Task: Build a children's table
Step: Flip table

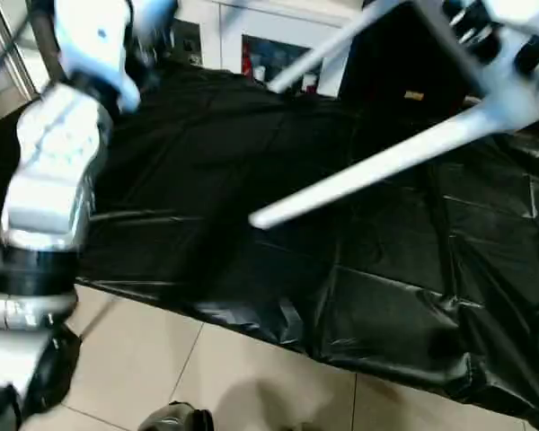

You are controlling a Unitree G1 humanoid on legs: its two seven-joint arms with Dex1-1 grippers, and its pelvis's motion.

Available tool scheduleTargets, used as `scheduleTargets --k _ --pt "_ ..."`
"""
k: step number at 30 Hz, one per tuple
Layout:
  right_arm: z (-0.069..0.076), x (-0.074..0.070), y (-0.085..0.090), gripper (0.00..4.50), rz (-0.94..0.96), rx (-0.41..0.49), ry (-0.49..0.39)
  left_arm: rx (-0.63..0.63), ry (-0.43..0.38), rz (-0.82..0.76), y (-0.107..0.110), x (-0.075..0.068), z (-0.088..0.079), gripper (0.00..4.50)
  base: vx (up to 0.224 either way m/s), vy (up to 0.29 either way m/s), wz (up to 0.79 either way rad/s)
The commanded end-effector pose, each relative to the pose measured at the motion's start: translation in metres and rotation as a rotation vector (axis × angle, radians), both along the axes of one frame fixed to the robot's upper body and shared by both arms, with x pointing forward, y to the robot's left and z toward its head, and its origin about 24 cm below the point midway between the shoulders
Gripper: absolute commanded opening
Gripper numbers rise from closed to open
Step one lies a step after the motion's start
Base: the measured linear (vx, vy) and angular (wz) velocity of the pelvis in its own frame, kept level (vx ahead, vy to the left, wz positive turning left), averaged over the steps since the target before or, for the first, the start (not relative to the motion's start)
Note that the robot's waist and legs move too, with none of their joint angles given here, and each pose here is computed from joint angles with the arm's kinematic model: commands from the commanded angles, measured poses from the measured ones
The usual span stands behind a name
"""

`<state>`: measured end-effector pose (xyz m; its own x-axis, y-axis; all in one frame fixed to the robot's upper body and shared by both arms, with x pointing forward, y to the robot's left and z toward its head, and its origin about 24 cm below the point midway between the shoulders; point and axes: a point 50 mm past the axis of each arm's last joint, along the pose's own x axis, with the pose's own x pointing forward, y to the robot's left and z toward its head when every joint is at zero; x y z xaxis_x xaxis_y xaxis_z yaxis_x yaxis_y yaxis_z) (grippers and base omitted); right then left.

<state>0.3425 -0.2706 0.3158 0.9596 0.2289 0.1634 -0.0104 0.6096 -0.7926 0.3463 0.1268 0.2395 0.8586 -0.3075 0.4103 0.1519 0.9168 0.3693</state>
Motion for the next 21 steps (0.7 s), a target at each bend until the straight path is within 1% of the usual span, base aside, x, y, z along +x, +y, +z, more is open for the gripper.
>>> scheduleTargets --k 1,2,3,4,6,7,11,15,16,18,21 --pt "-0.003 -0.004 -0.003 1.98 0.008 -0.119 0.115 -0.083 0.266 0.114 0.027 0.010 -0.051 2.20 0.000 0.000 0.00" --pt "-0.001 -0.005 -0.002 1.98 0.008 -0.133 0.120 -0.084 0.289 0.117 0.027 0.008 -0.058 2.08 0.000 0.000 0.00" --pt "0.001 -0.006 0.000 1.97 0.010 -0.154 0.129 -0.091 0.328 0.116 0.026 0.005 -0.068 2.05 0.000 0.000 0.00" --pt "0.002 -0.006 0.001 1.97 0.012 -0.160 0.132 -0.096 0.340 0.116 0.025 0.004 -0.071 2.05 0.000 0.000 0.00" --pt "0.002 -0.007 0.004 1.95 0.023 -0.185 0.149 -0.106 0.379 0.119 0.024 0.001 -0.081 1.97 0.000 0.000 0.00" --pt "0.004 -0.007 0.005 1.95 0.020 -0.204 0.151 -0.107 0.411 0.118 0.024 -0.001 -0.090 1.93 0.000 0.000 0.00" --pt "0.008 -0.005 0.006 1.94 0.021 -0.239 0.166 -0.096 0.453 0.127 0.023 -0.006 -0.102 1.84 0.000 0.000 0.00" --pt "0.007 -0.002 0.011 1.94 0.039 -0.282 0.200 -0.092 0.490 0.142 0.022 -0.009 -0.112 1.75 0.000 0.000 0.00" --pt "0.007 -0.001 0.017 1.94 0.058 -0.297 0.212 -0.084 0.502 0.154 0.022 -0.010 -0.118 1.74 0.000 0.000 0.00" --pt "0.006 0.002 0.024 1.94 0.084 -0.305 0.229 -0.082 0.522 0.158 0.023 -0.011 -0.124 1.71 0.000 0.000 0.00" --pt "0.002 0.006 0.039 1.94 0.141 -0.342 0.259 -0.079 0.546 0.165 0.022 -0.014 -0.134 1.67 -0.052 -0.015 0.10"
